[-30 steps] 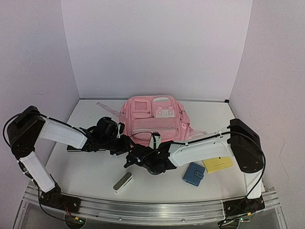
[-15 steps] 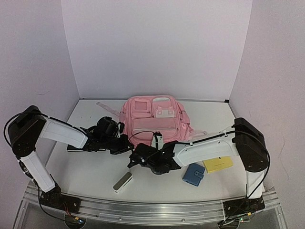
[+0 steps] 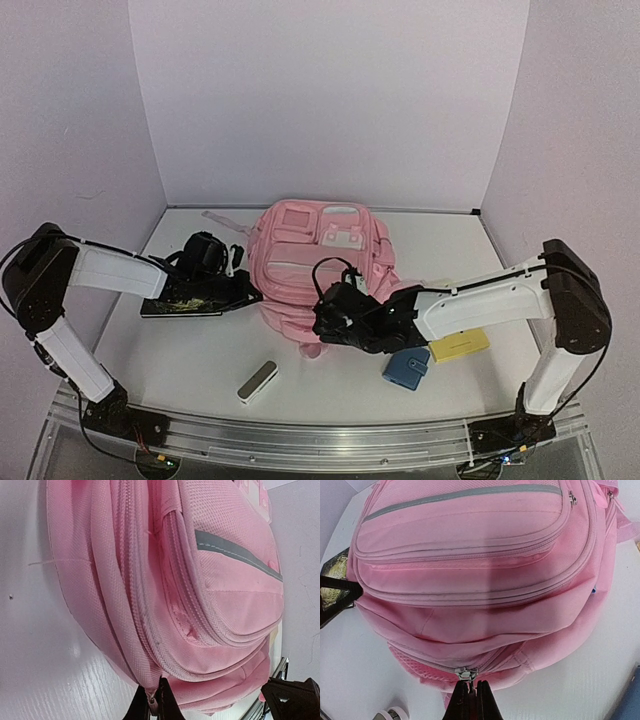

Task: Pack the student bag
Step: Zip the student bag at the center of the board.

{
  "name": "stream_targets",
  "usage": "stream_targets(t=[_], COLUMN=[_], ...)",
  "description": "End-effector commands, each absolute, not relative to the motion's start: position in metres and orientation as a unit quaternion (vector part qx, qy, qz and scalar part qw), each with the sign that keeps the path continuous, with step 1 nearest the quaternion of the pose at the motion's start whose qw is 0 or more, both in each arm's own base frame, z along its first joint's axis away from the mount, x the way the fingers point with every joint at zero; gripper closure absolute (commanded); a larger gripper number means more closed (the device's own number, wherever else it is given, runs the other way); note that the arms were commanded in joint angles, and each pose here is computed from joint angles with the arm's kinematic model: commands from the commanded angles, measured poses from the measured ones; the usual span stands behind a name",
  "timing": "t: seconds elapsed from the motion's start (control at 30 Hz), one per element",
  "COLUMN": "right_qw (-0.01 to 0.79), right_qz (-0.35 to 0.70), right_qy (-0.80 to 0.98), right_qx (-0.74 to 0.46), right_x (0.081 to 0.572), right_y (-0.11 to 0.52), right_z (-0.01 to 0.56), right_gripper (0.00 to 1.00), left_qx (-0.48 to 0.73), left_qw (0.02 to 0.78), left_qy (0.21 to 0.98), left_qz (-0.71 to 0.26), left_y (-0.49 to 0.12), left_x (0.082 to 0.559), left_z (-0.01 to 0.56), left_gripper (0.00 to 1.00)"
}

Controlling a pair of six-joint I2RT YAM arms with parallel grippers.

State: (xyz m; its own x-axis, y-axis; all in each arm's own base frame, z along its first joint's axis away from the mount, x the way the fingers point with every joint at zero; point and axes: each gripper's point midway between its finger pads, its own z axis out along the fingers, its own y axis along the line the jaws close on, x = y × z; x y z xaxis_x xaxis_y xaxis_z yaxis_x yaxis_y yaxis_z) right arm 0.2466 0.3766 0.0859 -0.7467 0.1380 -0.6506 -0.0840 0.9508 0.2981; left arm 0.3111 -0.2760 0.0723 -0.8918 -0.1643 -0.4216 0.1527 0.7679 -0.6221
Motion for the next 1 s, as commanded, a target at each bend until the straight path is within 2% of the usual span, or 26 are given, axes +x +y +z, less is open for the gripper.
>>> stream_targets(t=[0.0,0.47,0.6,0.67,0.73,0.83,0.97], right_qw=[0.356,0.343,0.332,0.321,0.316,0.326,0.360], right_qz=[0.157,0.149,0.193,0.241,0.297,0.339,0.373], right_qy=[0.921,0.927,0.923,0.916,0.899,0.879,0.851], right_qx=[0.007,0.020,0.002,-0.025,-0.058,-0.082,-0.089], right_x=[0.256,0.279,0.273,0.267,0.260,0.257,0.259], right_y=[0.353,0.319,0.331,0.349,0.370,0.386,0.391], right_z=[0.092,0.063,0.078,0.091,0.112,0.146,0.195], right_gripper=[1.00,1.00,1.00,1.00,1.00,1.00,1.00], left_qx=[-0.014,-0.051,-0.023,0.004,0.037,0.104,0.206], left_qw=[0.301,0.340,0.339,0.339,0.348,0.372,0.394], left_qy=[0.905,0.898,0.890,0.881,0.869,0.855,0.828], left_qz=[-0.300,-0.274,-0.303,-0.331,-0.348,-0.347,-0.341], left_y=[-0.228,-0.163,-0.173,-0.184,-0.194,-0.217,-0.256], left_x=[0.349,0.399,0.398,0.392,0.385,0.366,0.333], left_z=[0.094,0.112,0.124,0.134,0.148,0.174,0.199], left_gripper=[1.00,1.00,0.98,0.89,0.70,0.46,0.37])
